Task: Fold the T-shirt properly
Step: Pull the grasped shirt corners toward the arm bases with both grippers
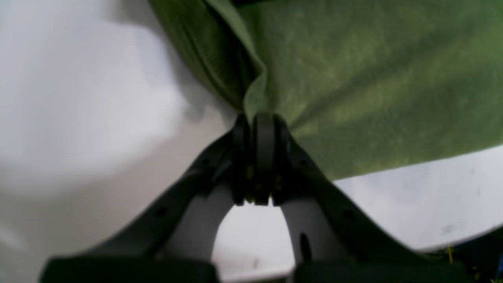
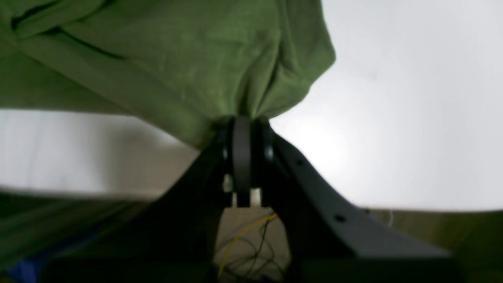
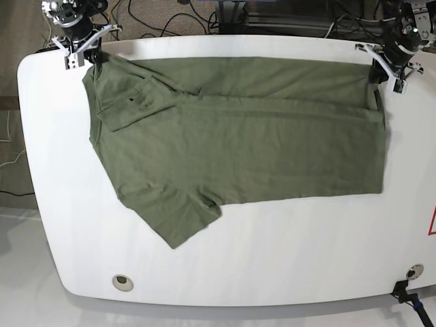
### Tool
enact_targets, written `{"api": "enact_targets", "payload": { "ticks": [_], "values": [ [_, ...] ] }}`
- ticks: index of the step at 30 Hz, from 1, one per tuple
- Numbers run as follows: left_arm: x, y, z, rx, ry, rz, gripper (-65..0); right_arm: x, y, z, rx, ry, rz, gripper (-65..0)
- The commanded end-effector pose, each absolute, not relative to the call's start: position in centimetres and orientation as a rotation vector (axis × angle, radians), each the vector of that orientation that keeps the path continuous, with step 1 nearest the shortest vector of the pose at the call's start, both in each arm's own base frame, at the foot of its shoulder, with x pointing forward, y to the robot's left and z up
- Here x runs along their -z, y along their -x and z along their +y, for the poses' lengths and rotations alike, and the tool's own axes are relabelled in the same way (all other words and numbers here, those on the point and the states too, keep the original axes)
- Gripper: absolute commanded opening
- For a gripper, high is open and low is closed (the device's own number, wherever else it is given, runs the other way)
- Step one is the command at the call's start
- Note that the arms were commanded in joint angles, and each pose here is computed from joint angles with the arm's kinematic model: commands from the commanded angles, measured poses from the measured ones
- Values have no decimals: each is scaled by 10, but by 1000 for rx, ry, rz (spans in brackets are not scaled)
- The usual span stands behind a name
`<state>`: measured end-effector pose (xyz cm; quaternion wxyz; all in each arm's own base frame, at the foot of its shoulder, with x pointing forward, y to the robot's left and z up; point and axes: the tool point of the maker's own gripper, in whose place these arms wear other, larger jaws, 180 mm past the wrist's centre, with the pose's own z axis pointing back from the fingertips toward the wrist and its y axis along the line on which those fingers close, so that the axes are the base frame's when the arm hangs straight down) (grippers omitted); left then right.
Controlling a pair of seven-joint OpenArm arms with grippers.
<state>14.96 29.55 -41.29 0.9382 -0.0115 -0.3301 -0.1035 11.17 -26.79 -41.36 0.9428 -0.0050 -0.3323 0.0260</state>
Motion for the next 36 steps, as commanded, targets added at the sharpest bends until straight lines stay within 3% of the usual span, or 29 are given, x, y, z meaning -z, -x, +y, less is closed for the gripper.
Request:
{"api": "enact_targets", "payload": {
  "ticks": [1, 21, 23, 26, 28, 36],
  "values": [
    [402, -149, 296, 240, 13, -693, -650, 405, -109, -277, -54, 38, -692, -650],
    [404, -143, 295, 242, 17, -677, -650, 408, -99, -276, -51, 35, -668, -650],
    [408, -139, 297, 244, 10, -635, -650, 409, -99, -276, -50, 34, -666, -615],
    [410, -136, 298, 243, 5, -613, -461, 409, -99, -276, -50, 34, -666, -538],
    [410, -136, 299, 241, 3, -609, -394, 409, -99, -276, -50, 34, -668, -508],
    [398, -136, 326, 206, -65, -627, -369, 392, -115, -272, -45, 16, -738, -488]
  ]
}}
